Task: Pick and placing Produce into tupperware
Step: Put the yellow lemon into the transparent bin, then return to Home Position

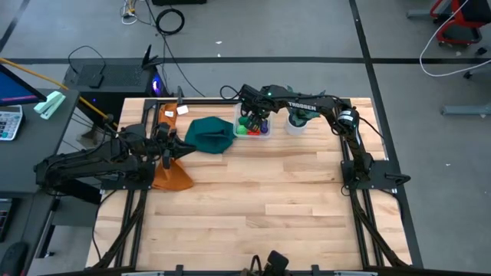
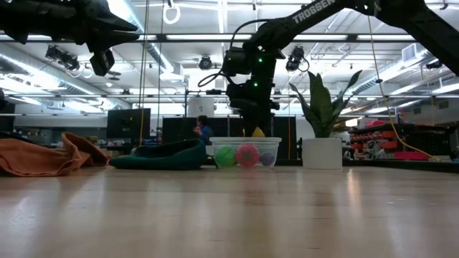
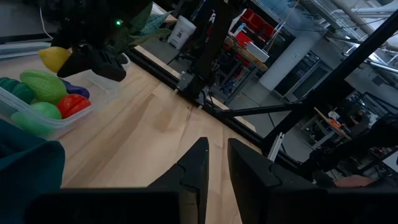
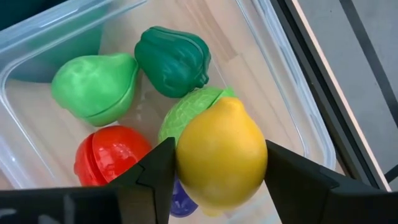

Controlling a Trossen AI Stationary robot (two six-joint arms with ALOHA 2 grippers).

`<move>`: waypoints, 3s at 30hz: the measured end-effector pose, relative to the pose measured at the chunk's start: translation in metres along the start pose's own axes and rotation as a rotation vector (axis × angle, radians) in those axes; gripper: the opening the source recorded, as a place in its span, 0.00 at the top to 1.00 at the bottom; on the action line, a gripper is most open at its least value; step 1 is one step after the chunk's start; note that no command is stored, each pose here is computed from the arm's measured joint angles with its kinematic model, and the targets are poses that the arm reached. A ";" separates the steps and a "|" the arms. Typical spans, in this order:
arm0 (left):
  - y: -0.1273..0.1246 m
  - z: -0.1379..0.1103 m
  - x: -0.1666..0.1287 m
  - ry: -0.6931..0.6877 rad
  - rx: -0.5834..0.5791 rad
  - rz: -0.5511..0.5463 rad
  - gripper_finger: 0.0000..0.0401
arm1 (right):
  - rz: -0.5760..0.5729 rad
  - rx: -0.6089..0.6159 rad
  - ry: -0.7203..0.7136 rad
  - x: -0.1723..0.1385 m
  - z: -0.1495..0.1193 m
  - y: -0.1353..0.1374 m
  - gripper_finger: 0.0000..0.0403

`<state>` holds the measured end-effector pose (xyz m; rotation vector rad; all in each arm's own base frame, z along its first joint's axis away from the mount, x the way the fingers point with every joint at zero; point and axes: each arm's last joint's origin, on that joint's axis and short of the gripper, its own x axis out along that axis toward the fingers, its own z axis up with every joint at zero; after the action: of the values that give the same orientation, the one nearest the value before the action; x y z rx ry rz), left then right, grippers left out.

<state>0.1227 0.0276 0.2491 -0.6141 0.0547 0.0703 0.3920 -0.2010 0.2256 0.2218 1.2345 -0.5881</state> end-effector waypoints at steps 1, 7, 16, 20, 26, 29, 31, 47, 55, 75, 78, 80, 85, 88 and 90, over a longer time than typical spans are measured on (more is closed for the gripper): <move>0.000 0.000 0.000 0.000 0.000 0.000 0.83 | 0.001 0.000 0.000 0.000 0.000 0.000 0.55; 0.000 0.000 0.000 0.000 0.000 0.000 0.82 | 0.012 -0.001 0.000 0.000 0.000 0.000 0.55; 0.000 0.000 0.000 0.001 0.000 -0.001 0.84 | 0.025 -0.022 0.000 0.000 0.000 0.001 0.52; 0.000 0.000 0.000 0.001 0.000 -0.002 0.83 | 0.024 -0.021 0.000 0.000 0.000 0.001 0.50; 0.000 0.000 0.000 0.001 0.000 -0.001 0.82 | 0.024 -0.021 0.000 0.000 0.000 0.001 0.49; 0.000 0.000 0.000 0.001 0.002 -0.002 0.82 | 0.024 -0.022 0.000 0.000 0.000 0.001 0.49; 0.000 0.000 0.000 0.002 0.004 -0.001 0.83 | 0.024 -0.022 -0.001 -0.001 0.000 0.001 0.50; 0.000 0.000 0.000 0.001 0.005 -0.001 0.84 | 0.156 -0.065 -0.040 -0.047 0.016 0.015 0.87; 0.000 0.000 0.000 0.000 0.002 -0.001 0.84 | 0.283 -0.141 -0.053 -0.096 0.001 0.021 0.99; 0.002 0.002 0.000 -0.049 0.007 0.064 0.85 | 0.595 0.094 -0.703 -0.187 -0.181 0.011 1.00; 0.002 0.002 0.000 -0.062 0.009 0.075 0.84 | 0.648 0.140 -0.756 -0.186 -0.204 0.009 1.00; 0.002 0.003 0.000 -0.071 0.009 0.087 0.84 | 0.675 0.157 -0.781 -0.184 -0.216 0.008 1.00; 0.003 0.003 0.000 -0.087 0.009 0.113 0.85 | 0.734 0.187 -0.860 -0.193 -0.241 0.002 1.00; 0.004 0.003 0.000 -0.099 0.008 0.132 0.86 | 0.764 0.182 -0.929 -0.205 -0.255 -0.004 1.00; 0.004 0.004 0.000 -0.104 0.007 0.139 0.85 | 0.781 0.183 -0.976 -0.213 -0.265 -0.009 1.00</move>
<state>0.1221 0.0326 0.2499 -0.5982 -0.0032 0.2359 0.1260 -0.0208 0.3372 0.4695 0.0967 -0.0674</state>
